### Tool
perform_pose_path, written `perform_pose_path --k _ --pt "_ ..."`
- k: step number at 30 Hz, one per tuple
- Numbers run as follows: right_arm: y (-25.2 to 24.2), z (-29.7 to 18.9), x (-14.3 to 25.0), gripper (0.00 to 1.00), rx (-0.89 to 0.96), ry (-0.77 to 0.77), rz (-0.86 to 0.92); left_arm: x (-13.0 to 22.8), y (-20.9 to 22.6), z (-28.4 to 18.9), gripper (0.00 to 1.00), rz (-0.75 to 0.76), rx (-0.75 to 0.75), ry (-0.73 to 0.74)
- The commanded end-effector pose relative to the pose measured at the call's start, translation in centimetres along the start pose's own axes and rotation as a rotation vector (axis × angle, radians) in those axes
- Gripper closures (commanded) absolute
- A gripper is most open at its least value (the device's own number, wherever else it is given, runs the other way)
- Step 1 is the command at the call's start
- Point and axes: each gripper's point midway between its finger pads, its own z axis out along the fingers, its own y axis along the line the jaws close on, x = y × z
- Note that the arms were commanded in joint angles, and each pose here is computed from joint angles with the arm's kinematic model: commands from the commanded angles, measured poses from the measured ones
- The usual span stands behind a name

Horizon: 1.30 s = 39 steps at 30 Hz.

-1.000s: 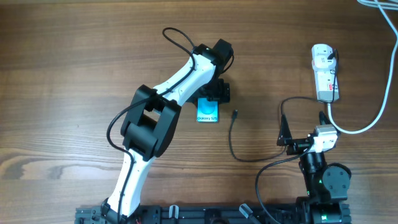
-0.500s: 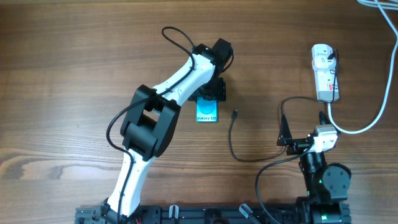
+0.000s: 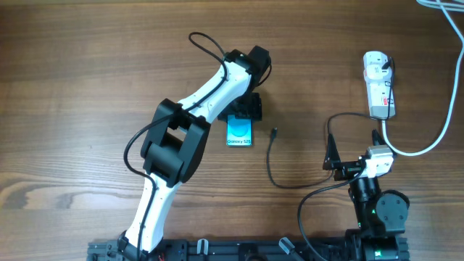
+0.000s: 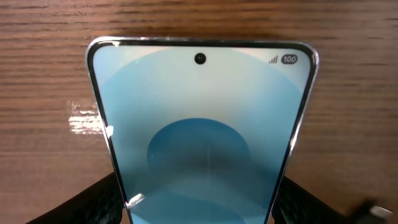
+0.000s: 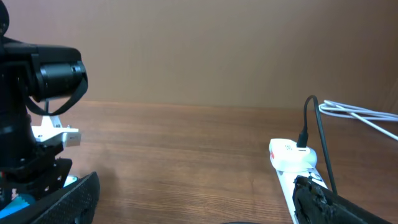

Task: Plug charger to phone and switch on socket
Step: 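Lower the left gripper and grasp the phone's bottom edge, then lift the phone with the left gripper and hold it upright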

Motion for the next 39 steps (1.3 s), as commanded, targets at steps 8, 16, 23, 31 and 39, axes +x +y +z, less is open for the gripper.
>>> perform_pose_path --k 8,16,23,31,39 --pt "-0.2 0.0 -0.1 0.0 0.01 -0.006 0.012 2.5 -3.3 -9.0 0.27 -0.017 0.34 0.065" --pt "-0.1 0.0 -0.1 0.0 0.01 -0.006 0.012 3.6 -4.1 -18.7 0.3 -0.066 0.833 0.175" --pt "-0.2 0.0 -0.1 0.0 0.01 -0.006 0.012 3.4 -3.5 -25.0 0.29 -0.088 1.204 0.294" --pt "-0.2 0.0 -0.1 0.0 0.01 -0.006 0.012 2.9 -1.5 -30.0 0.29 -0.089 1.492 0.377" --pt "-0.2 0.0 -0.1 0.0 0.01 -0.006 0.013 1.5 0.9 -30.6 0.3 -0.196 1.52 0.402"
